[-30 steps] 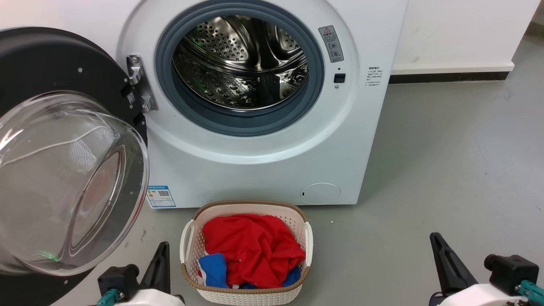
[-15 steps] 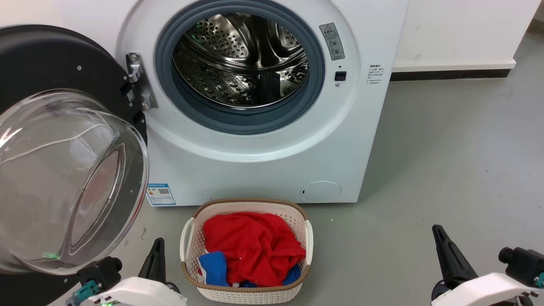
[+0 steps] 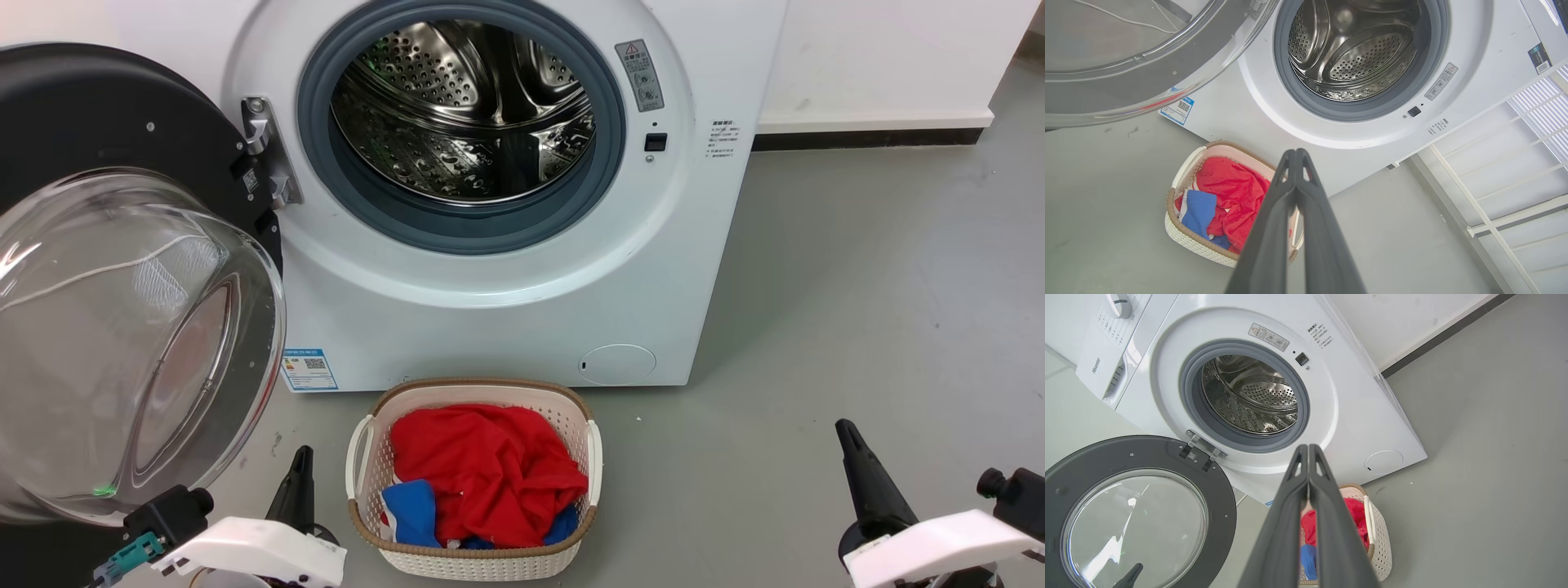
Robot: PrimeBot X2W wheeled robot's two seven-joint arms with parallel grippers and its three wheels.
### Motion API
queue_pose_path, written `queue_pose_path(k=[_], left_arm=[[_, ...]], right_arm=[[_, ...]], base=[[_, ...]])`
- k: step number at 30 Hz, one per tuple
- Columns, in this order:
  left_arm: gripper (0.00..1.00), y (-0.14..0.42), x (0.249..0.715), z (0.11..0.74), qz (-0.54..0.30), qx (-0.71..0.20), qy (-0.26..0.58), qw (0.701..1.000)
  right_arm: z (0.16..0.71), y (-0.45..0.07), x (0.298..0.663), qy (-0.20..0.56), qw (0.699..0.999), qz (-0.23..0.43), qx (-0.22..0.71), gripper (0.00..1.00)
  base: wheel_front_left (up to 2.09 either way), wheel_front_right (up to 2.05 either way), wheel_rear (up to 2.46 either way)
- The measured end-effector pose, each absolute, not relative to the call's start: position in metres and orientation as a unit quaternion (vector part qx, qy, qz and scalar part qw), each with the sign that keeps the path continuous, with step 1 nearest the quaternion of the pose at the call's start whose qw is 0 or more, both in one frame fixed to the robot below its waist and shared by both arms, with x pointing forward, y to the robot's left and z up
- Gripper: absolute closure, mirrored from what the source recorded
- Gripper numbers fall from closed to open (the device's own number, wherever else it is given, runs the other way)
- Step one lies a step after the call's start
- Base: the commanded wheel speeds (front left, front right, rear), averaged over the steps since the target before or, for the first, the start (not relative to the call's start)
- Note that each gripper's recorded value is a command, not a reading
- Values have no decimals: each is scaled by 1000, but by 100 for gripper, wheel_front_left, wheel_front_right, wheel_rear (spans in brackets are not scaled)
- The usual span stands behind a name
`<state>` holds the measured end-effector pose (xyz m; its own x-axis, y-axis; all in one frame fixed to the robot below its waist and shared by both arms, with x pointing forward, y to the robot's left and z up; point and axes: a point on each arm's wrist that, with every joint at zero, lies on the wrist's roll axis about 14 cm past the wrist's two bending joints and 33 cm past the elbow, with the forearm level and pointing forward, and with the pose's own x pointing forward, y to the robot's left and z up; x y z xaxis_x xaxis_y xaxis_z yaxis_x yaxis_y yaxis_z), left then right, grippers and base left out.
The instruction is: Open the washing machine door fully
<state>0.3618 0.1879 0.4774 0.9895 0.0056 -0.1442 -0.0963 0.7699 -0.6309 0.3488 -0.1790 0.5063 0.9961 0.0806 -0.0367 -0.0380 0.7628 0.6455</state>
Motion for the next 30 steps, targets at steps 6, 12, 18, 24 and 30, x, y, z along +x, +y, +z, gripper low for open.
queue_pose_path(k=[6, 12, 18, 24, 30], left_arm=[[100, 189, 365, 478, 30, -378, 68, 923], [100, 189, 367, 479, 30, -414, 68, 907], [100, 189, 369, 482, 29, -449, 65, 890], [100, 190, 371, 483, 29, -481, 63, 874], [100, 191, 373, 485, 28, -510, 59, 858]], right_arm=[[506, -181, 352, 31, 924, 28, 381, 100], [507, -183, 356, 27, 909, 24, 416, 100], [506, -184, 359, 27, 893, 22, 449, 100], [507, -186, 362, 24, 877, 19, 480, 100], [505, -188, 364, 25, 860, 16, 509, 100]], base=[[0, 0, 0], [0, 0, 0], [0, 0, 0], [0, 0, 0], [0, 0, 0]])
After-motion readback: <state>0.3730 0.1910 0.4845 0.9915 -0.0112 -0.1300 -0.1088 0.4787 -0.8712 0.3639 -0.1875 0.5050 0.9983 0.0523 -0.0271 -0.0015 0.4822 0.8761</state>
